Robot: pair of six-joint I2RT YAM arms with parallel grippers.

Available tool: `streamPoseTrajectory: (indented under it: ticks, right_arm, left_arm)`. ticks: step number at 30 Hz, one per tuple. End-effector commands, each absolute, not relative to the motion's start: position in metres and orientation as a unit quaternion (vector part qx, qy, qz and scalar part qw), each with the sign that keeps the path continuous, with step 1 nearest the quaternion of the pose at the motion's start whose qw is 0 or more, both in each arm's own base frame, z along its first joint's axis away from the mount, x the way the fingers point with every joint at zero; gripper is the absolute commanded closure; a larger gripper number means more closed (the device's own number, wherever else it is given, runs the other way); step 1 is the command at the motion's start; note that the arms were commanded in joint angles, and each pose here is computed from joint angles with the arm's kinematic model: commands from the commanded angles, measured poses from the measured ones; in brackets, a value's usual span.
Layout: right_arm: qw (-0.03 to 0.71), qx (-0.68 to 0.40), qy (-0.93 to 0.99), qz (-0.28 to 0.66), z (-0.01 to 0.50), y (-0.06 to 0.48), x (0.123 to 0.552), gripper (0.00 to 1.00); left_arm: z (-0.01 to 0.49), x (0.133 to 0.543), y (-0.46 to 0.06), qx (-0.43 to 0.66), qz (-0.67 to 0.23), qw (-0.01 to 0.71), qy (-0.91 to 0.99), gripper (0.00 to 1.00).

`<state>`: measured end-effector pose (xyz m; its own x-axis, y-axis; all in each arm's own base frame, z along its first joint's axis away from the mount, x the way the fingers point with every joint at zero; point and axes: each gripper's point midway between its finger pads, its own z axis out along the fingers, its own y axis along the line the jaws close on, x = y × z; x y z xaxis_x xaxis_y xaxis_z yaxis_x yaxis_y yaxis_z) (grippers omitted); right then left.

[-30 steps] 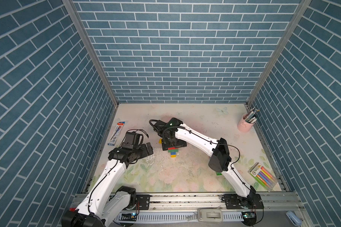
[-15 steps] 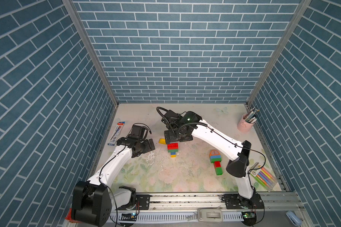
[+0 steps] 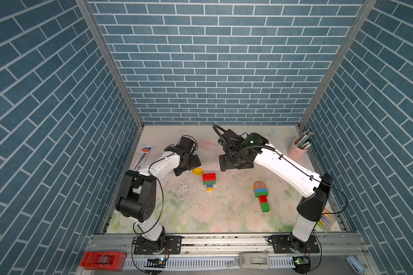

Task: Assemble an ice cream with lego
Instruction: Pick up the lego brick from the center of the board.

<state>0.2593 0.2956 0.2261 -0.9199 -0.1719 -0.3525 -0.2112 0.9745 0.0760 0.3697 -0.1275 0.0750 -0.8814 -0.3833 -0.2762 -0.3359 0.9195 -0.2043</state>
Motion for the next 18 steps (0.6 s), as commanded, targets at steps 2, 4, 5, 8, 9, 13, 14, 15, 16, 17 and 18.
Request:
streamPoseTrajectory:
  ticks: [2, 4, 5, 8, 9, 13, 14, 15, 16, 17, 18]
  right_arm:
    - [0.182, -0.1, 0.976, 0.071, 0.234, 0.288, 0.261, 0.02]
    - [0.18, -0.099, 0.976, 0.072, 0.232, 0.285, 0.262, 0.02]
    - [0.18, -0.097, 0.976, 0.072, 0.232, 0.283, 0.263, 0.02]
    - [0.177, -0.091, 0.977, 0.077, 0.228, 0.28, 0.264, 0.02]
    - [0.176, -0.089, 0.977, 0.079, 0.227, 0.279, 0.265, 0.02]
    - [0.174, -0.087, 0.978, 0.079, 0.226, 0.278, 0.266, 0.02]
    - [0.173, -0.087, 0.978, 0.079, 0.225, 0.278, 0.267, 0.02]
    - [0.173, -0.087, 0.978, 0.079, 0.225, 0.278, 0.267, 0.02]
    - [0.173, -0.085, 0.978, 0.08, 0.225, 0.278, 0.268, 0.02]
    - [0.173, -0.086, 0.978, 0.08, 0.225, 0.278, 0.268, 0.02]
    - [0.173, -0.085, 0.978, 0.08, 0.225, 0.279, 0.268, 0.02]
  left_arm:
    - [0.058, 0.374, -0.127, -0.176, -0.014, 0.133, 0.975, 0.0]
    - [0.051, 0.375, -0.129, -0.16, 0.009, 0.119, 0.98, 0.0]
    - [0.046, 0.375, -0.129, -0.155, 0.013, 0.113, 0.981, 0.0]
    - [0.034, 0.373, -0.135, -0.142, 0.011, 0.09, 0.986, 0.01]
    - [0.031, 0.372, -0.136, -0.139, 0.01, 0.083, 0.987, 0.0]
    - [0.026, 0.362, -0.133, -0.139, 0.014, 0.071, 0.988, 0.01]
    - [0.026, 0.359, -0.131, -0.14, 0.016, 0.071, 0.987, 0.01]
    - [0.027, 0.355, -0.128, -0.143, 0.018, 0.071, 0.987, 0.01]
    - [0.029, 0.351, -0.126, -0.144, 0.018, 0.073, 0.987, 0.01]
    - [0.03, 0.348, -0.124, -0.147, 0.017, 0.074, 0.986, 0.02]
    - [0.032, 0.343, -0.121, -0.15, 0.017, 0.074, 0.986, 0.02]
